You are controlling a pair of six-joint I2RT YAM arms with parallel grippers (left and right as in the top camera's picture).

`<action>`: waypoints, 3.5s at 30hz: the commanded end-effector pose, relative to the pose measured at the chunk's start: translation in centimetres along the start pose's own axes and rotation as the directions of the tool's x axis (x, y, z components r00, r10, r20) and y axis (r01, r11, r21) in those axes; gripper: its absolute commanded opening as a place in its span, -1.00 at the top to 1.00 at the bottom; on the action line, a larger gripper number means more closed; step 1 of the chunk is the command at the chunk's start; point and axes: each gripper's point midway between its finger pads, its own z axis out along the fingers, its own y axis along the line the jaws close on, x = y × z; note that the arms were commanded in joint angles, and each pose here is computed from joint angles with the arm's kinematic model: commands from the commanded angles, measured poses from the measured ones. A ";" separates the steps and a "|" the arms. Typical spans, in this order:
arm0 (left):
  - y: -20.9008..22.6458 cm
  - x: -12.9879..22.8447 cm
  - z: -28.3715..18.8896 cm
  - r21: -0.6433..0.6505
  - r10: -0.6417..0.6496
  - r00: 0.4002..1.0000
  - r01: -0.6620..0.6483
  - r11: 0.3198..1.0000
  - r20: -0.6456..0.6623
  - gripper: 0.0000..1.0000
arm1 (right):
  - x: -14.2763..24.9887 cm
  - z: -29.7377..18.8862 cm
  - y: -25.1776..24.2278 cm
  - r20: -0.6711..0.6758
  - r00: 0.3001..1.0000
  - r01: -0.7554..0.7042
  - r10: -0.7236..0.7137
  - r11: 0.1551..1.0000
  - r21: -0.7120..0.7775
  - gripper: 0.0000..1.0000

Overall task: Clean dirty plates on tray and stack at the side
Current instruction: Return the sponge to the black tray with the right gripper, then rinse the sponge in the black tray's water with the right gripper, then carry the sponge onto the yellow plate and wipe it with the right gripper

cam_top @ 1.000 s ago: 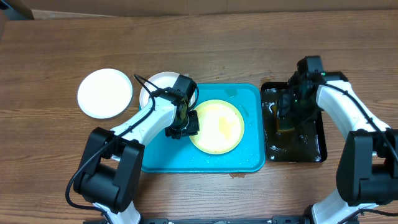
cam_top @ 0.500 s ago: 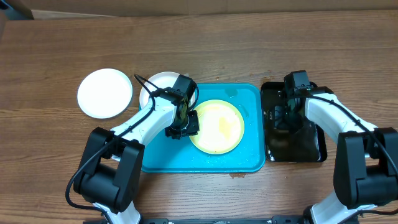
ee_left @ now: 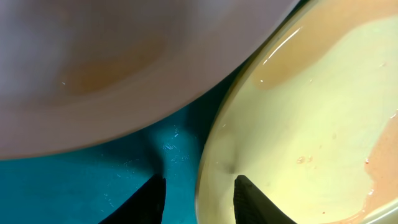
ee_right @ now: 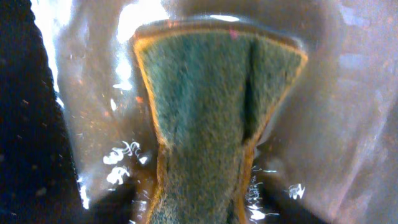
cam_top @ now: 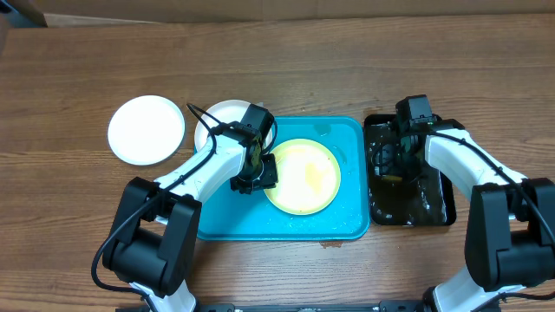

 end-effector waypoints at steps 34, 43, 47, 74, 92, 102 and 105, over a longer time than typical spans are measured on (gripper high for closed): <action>-0.2 0.3 0.0 -0.007 0.033 0.999 -0.033 0.999 0.003 0.25 | -6.6 -1.1 -0.2 0.264 0.965 -0.016 0.008 1.000 0.027 0.92; -0.2 0.3 0.0 -0.008 0.033 0.999 -0.033 0.999 0.002 0.22 | -6.1 -4.2 0.3 0.201 0.980 -0.010 0.008 1.000 0.011 -0.64; -0.2 0.2 0.0 -0.007 0.033 0.999 -0.033 0.999 0.003 0.21 | -4.3 -3.2 0.3 0.129 0.992 -0.011 0.010 1.000 0.004 -0.65; -0.4 -0.1 0.0 0.000 0.045 0.999 -0.045 0.999 0.017 0.59 | -3.7 -8.0 2.4 0.090 0.996 0.008 0.001 0.995 -0.097 0.92; -0.6 -0.1 0.0 0.010 0.059 0.998 -0.060 0.998 0.019 0.92 | -2.3 -8.9 16.9 0.266 0.833 0.540 -0.486 0.818 -0.198 0.92; -0.6 -0.1 0.0 0.009 0.066 0.998 -0.066 0.998 0.018 0.92 | -3.6 -3.9 17.3 0.249 0.667 0.708 -0.702 0.702 0.081 0.92; -0.6 -0.1 0.0 0.010 0.066 0.998 -0.066 0.998 0.019 0.92 | -3.7 -3.0 17.2 0.235 0.670 0.709 -0.704 0.700 0.078 0.92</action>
